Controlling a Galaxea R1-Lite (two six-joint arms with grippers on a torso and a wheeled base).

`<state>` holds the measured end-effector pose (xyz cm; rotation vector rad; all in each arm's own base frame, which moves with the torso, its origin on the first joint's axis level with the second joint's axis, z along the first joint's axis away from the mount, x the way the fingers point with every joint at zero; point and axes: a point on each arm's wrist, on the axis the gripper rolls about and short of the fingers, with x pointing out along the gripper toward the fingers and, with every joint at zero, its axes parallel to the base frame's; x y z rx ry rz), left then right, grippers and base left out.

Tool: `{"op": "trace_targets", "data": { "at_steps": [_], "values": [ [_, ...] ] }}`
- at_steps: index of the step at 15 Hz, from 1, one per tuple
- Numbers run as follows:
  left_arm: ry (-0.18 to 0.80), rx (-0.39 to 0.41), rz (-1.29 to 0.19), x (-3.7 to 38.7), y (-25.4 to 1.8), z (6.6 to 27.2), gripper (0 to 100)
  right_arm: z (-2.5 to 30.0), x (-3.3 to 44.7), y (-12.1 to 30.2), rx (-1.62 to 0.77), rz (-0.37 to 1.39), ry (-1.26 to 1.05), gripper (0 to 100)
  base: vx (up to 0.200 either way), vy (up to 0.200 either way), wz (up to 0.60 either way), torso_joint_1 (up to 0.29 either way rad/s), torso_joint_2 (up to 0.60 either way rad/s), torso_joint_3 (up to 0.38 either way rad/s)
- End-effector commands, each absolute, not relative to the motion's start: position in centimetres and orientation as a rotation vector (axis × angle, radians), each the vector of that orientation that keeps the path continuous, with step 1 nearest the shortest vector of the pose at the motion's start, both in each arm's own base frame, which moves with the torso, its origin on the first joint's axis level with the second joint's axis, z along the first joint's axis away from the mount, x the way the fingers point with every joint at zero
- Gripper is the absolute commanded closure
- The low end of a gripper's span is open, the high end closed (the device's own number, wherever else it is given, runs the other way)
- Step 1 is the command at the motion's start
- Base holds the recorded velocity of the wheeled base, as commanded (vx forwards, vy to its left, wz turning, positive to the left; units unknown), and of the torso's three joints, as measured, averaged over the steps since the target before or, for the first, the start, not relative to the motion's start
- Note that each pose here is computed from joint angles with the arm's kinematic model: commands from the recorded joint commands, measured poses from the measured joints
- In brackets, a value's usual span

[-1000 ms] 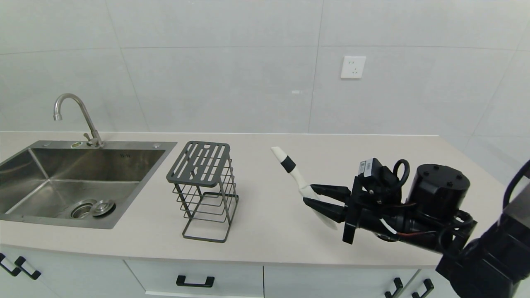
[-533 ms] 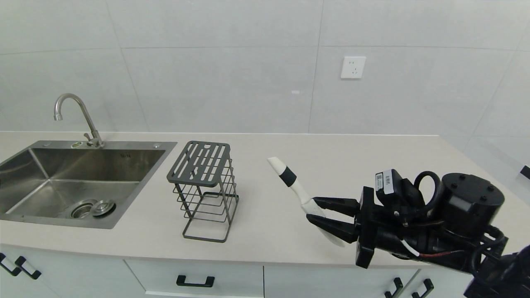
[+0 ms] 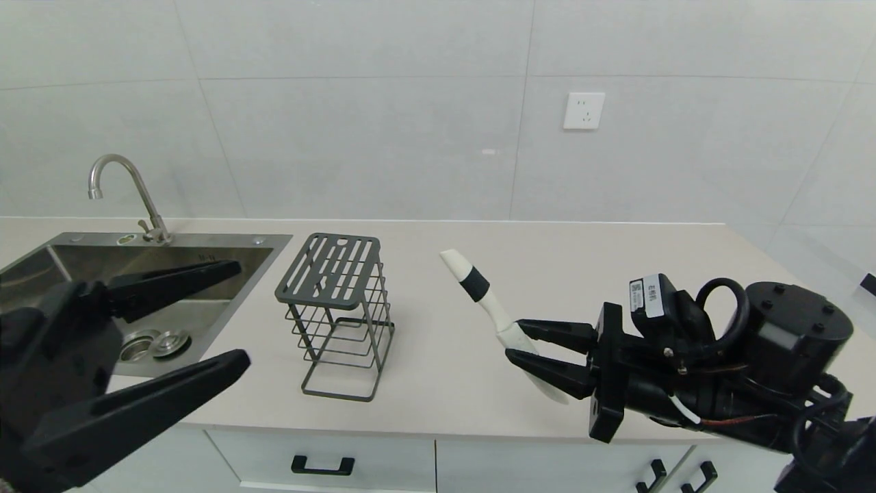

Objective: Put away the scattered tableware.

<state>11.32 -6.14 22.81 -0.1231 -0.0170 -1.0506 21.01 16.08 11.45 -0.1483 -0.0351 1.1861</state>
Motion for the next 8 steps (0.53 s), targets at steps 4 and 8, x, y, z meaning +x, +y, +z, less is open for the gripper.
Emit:
{"op": "trace_targets", "data": {
  "at_steps": [4,8],
  "values": [
    [0.172,-0.441,-1.088,15.8,-9.8,21.2,0,12.8,21.7,16.6,-0.143,1.176,-0.104,100,0.0,0.0,0.0,0.0,0.0,0.0],
    [0.149,-0.382,-1.075,18.2,-12.1,18.7,0,13.6,22.3,17.0,-0.141,1.166,-0.146,100,0.0,0.0,0.0,0.0,0.0,0.0]
  ]
}}
